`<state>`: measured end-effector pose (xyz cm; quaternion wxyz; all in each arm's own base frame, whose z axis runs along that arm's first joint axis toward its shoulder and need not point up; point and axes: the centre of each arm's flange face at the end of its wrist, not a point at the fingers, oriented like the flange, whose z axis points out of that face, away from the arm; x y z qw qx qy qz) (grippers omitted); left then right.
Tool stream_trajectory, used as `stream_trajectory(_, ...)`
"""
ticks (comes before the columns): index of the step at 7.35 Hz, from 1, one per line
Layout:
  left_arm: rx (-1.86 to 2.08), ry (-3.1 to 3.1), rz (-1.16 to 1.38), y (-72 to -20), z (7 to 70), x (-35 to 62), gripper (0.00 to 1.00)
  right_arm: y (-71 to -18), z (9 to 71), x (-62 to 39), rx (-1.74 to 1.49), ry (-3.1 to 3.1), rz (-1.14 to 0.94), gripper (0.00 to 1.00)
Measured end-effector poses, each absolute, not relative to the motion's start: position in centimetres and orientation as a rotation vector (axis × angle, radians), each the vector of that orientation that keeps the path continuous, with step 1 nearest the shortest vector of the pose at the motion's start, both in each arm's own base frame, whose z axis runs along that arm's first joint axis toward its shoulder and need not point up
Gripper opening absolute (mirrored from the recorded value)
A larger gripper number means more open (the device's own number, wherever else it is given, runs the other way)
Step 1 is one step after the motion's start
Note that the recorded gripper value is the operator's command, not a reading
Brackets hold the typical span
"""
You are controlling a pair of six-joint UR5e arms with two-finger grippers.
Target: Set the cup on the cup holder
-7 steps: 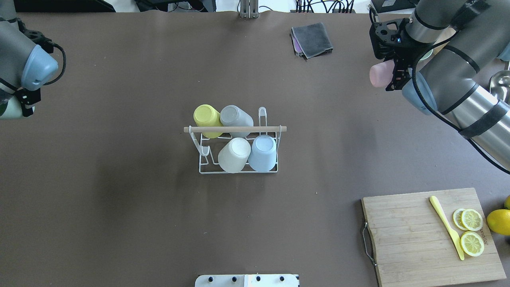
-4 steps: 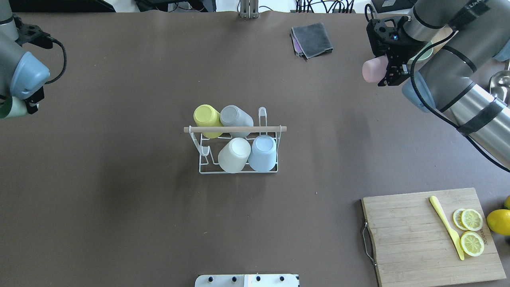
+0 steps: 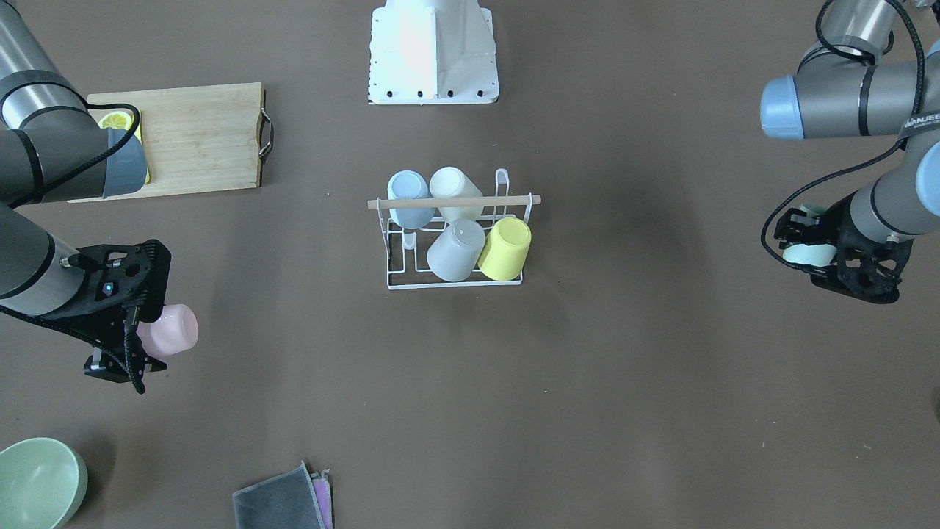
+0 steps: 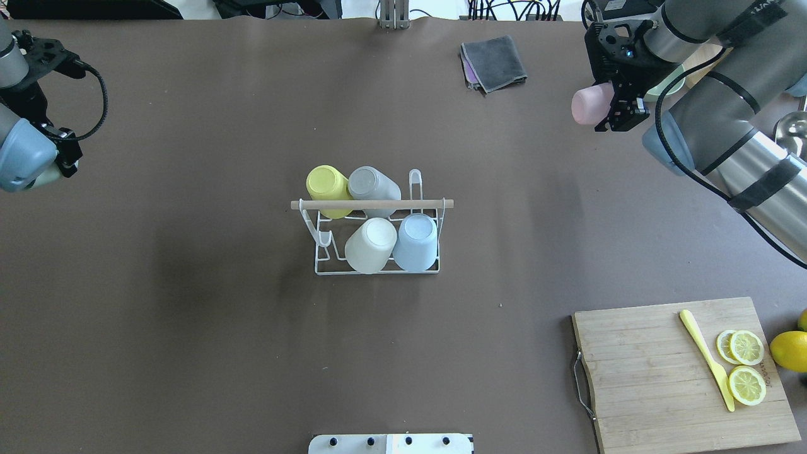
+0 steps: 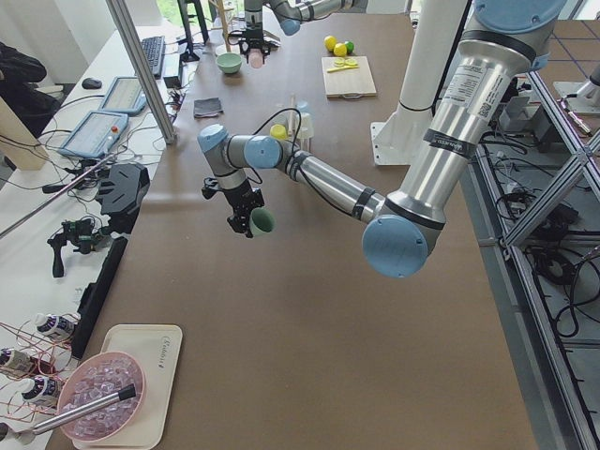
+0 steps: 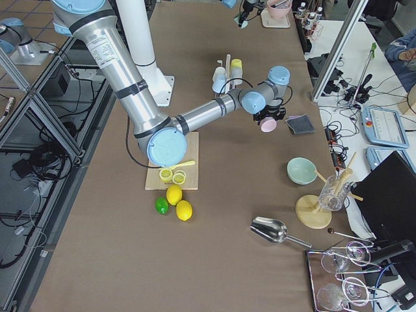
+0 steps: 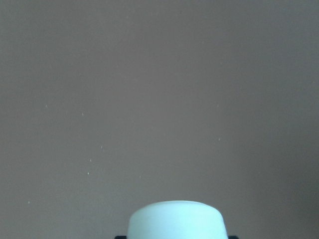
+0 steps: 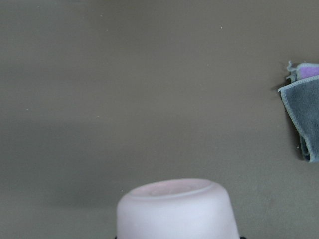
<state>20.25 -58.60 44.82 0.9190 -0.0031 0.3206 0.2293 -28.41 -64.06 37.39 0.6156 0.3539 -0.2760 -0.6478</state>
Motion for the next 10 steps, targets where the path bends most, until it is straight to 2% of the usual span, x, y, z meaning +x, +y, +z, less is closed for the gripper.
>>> stream_trajectory(5,0.378,0.857,0.446,-56.3,37.1,26.8,0.00,-64.4,36.5,-27.2,0.885,-0.724,-1.387,0.00)
stream_trajectory(8,0.619,1.013,0.410,-53.7,31.2,26.6,0.00,-64.0,34.6,-25.9,1.001,-0.779,-1.223,0.00)
stream_trajectory(10,0.817,1.101,0.406,-52.0,29.5,25.5,0.00,-63.5,32.6,-25.1,1.082,-0.832,-1.101,0.00)
